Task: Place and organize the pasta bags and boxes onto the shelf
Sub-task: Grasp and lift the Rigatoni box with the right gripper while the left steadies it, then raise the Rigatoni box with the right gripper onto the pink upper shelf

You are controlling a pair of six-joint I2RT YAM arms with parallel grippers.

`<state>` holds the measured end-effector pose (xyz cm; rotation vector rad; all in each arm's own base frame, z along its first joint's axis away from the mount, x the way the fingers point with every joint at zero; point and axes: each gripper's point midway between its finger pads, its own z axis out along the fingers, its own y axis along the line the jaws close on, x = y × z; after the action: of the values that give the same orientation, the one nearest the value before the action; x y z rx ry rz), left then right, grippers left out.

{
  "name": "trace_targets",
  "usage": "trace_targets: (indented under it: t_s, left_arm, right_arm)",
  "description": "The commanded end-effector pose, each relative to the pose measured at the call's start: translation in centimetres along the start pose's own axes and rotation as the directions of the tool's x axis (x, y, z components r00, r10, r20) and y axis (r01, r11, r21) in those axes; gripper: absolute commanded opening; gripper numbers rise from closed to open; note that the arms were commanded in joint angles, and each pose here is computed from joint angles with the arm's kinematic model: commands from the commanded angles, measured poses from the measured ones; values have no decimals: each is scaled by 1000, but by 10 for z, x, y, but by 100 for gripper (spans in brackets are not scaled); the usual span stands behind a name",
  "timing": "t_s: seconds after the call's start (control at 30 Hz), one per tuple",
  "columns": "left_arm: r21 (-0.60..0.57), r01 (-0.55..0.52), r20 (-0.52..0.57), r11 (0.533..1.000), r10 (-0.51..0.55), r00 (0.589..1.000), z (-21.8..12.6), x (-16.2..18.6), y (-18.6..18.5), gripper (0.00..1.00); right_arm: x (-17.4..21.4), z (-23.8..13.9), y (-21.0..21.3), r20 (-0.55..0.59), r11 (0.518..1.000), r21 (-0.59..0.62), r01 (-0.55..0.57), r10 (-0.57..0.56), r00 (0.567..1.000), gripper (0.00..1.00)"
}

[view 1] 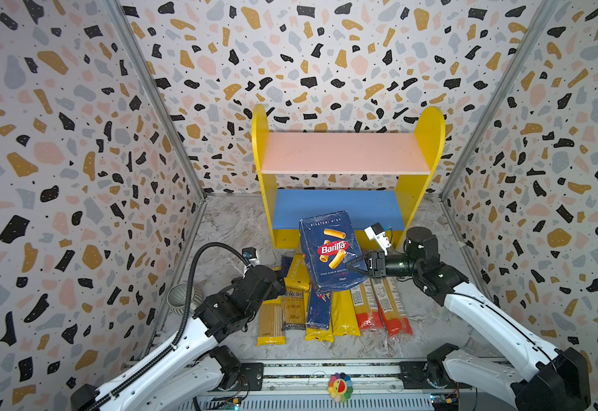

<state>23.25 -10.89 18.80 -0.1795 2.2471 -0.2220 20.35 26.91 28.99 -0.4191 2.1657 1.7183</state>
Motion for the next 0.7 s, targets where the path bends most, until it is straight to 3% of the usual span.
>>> trace_targets:
  t_s: [0.0, 0.2, 0.67]
  left_arm:
    - [17, 3, 32, 1000, -4, 999, -10, -13, -2, 100]
    - [59, -12, 46, 998, 9, 999, -14, -16, -8, 99]
    - [167, -87, 42, 982, 81, 996, -13, -30, -44, 99]
  right_arm:
    - [-31, -17, 69, 83, 970, -76, 229, -223, 971, 24]
    - [-78, -25, 114, 140, 947, -16, 321, -315, 939, 24]
    - [-209, -20, 166, 272, 906, 45, 420, -416, 868, 23]
